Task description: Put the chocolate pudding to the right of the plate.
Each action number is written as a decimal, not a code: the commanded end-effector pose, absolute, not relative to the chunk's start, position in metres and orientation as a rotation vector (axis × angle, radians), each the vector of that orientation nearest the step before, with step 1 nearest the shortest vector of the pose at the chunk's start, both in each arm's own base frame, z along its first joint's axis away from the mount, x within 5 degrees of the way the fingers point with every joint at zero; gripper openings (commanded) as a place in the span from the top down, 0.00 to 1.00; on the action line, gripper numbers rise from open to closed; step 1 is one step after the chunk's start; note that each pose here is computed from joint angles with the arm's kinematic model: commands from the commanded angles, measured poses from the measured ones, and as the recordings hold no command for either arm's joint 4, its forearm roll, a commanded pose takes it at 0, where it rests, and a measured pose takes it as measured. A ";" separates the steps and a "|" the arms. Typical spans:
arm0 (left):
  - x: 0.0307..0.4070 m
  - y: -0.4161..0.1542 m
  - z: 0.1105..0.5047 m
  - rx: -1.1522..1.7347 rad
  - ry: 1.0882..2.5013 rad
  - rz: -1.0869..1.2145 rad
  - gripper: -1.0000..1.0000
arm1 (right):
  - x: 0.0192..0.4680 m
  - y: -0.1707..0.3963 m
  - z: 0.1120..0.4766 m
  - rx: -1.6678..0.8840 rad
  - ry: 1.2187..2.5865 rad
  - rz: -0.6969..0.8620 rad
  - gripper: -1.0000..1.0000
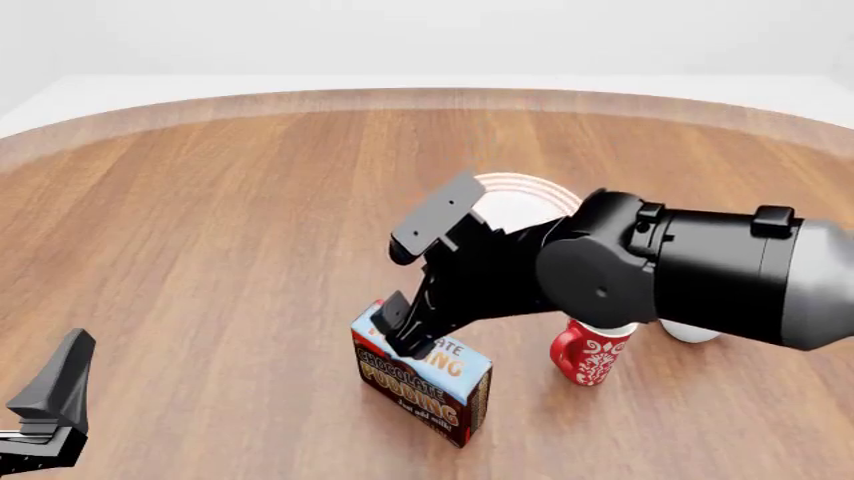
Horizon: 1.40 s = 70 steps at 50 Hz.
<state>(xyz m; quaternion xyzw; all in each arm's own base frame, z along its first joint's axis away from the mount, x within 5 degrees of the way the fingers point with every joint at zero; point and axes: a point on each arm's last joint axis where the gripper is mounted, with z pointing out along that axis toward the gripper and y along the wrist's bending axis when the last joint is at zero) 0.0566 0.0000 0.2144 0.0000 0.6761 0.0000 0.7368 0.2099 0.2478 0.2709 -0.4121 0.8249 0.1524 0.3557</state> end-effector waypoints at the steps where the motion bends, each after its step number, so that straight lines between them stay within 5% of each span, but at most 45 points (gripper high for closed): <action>1: 0.057 0.000 0.214 0.000 1.485 0.000 0.00 | 0.209 0.249 0.269 -1.069 2.133 0.393 0.00; 70: 0.057 0.000 0.214 0.000 1.485 0.000 0.00 | 0.215 0.250 0.243 -1.063 2.182 0.377 0.00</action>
